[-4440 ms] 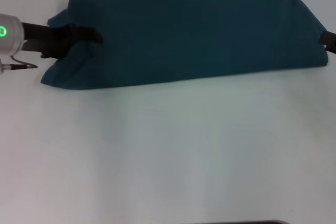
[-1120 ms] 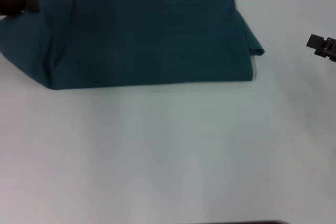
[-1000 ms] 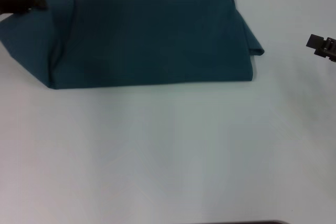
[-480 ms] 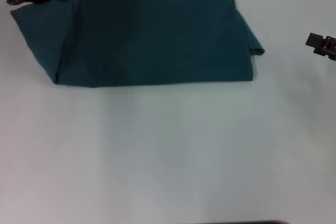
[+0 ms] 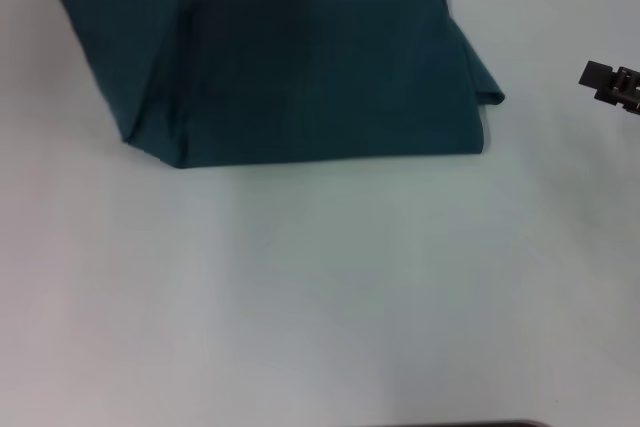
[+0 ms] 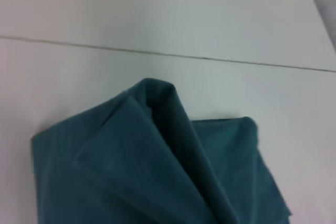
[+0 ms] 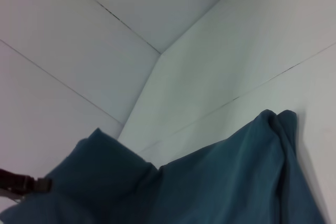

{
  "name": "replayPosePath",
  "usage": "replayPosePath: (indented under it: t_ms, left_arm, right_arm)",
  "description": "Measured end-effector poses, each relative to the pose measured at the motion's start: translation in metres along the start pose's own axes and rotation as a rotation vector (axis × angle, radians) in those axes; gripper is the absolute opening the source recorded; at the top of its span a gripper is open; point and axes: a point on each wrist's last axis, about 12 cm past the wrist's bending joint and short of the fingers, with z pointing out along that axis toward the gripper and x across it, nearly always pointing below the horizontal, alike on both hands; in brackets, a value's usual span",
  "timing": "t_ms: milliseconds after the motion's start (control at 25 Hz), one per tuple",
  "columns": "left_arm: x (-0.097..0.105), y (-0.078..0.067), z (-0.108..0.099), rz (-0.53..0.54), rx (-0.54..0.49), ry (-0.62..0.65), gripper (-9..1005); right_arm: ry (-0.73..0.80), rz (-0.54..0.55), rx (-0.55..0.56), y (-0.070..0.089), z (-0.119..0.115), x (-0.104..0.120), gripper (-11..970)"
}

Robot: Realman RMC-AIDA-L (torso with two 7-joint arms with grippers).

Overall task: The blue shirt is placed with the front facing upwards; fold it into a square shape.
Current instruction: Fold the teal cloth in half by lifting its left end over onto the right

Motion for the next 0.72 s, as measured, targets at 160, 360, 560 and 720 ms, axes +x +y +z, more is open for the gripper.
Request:
replayPosePath:
  t_ms: [160,360,560,720]
  left_arm:
    - [-0.011,-0.019,0.001,0.044,0.009,0.003,39]
    - [-0.019,-0.039,0.004,0.083,0.017,0.011,40]
    - [-0.023,-0.06,0.013,0.127,0.039,0.024,40]
    - [-0.025,-0.079,0.02,0.169,0.057,0.034,39]
  right_arm:
    - [0.0,0.0,0.0,0.0,0.0,0.0,928]
    - [0.001,0.001,0.001,0.0,0.0,0.0,928]
    - [0.003,0.0,0.0,0.0,0.0,0.0,928]
    - [0.003,-0.001,-0.001,0.0,0.001,0.0,928]
